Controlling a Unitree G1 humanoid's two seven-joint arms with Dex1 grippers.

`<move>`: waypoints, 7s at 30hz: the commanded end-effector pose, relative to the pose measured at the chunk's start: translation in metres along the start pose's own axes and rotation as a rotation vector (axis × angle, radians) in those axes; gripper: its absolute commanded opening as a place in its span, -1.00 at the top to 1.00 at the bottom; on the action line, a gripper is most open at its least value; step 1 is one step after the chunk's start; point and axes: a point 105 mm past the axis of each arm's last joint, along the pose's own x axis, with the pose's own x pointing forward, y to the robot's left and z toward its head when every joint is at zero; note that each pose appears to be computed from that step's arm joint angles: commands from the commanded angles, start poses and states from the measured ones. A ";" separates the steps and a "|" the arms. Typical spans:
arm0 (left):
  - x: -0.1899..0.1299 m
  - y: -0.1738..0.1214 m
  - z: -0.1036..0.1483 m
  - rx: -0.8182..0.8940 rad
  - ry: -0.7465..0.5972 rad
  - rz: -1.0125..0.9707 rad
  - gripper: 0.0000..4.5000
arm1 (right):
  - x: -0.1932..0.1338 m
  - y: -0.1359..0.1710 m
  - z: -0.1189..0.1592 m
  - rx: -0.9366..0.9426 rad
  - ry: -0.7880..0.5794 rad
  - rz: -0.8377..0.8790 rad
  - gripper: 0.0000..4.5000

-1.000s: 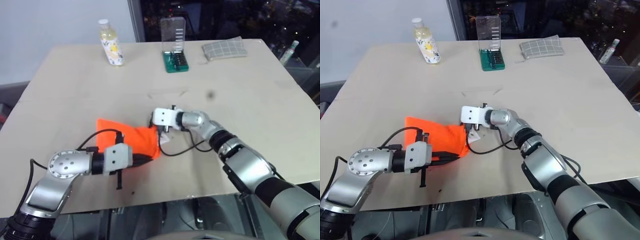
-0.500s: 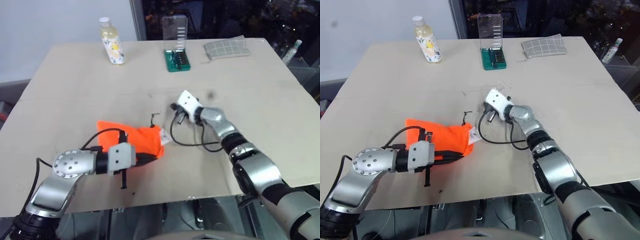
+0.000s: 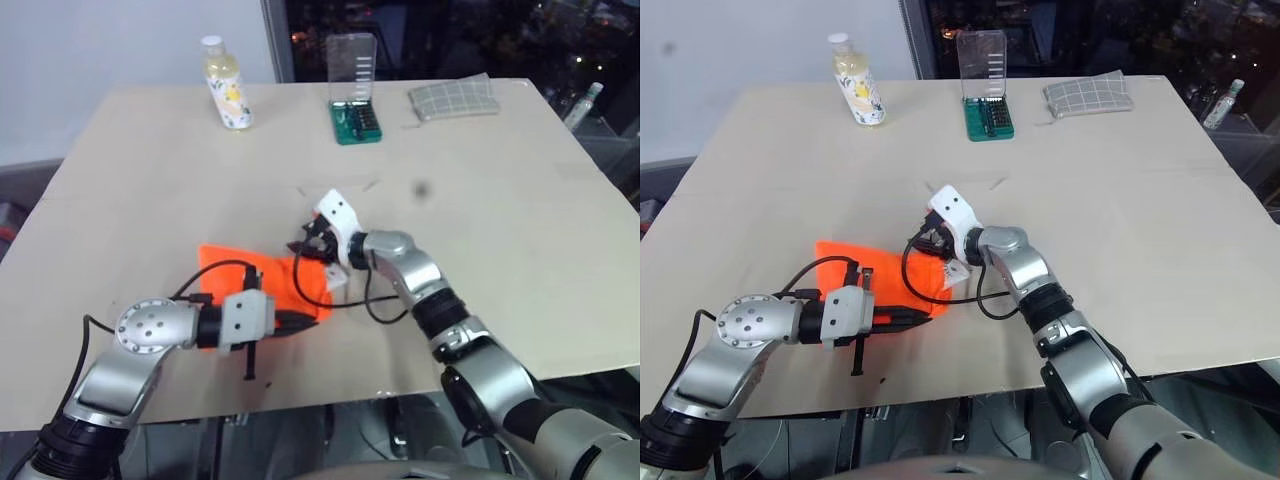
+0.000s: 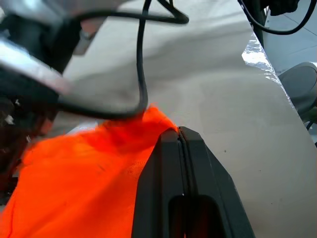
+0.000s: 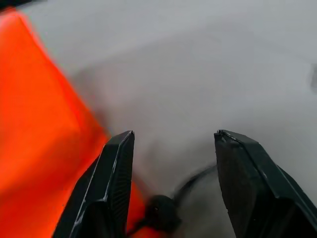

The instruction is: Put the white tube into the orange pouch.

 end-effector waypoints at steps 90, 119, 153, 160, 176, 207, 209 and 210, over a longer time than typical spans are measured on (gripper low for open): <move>-0.028 0.195 0.090 -0.363 -0.437 0.657 0.14 | -0.218 -0.026 0.280 -0.027 -0.858 -0.300 1.00; 0.000 0.181 0.105 -0.381 -0.514 0.631 0.14 | -0.223 -0.102 0.315 -0.126 -0.911 -0.422 1.00; 0.092 0.165 0.162 -0.232 -0.597 0.215 0.14 | -0.223 -0.036 0.188 0.262 -0.757 -0.432 1.00; 0.094 0.172 0.163 -0.231 -0.600 0.241 0.14 | -0.226 -0.032 0.188 0.260 -0.762 -0.443 1.00; 0.096 0.179 0.164 -0.242 -0.599 0.263 0.91 | -0.226 -0.030 0.188 0.257 -0.759 -0.431 1.00; 0.004 0.302 0.155 -0.249 -0.533 0.865 0.91 | -0.318 -0.107 0.306 -0.017 -1.117 -0.559 1.00; 0.036 0.285 0.146 -0.220 -0.455 0.714 0.91 | -0.321 -0.110 0.287 0.010 -1.094 -0.596 1.00; 0.053 0.272 0.138 -0.205 -0.411 0.638 0.91 | -0.322 -0.111 0.275 0.031 -1.076 -0.617 1.00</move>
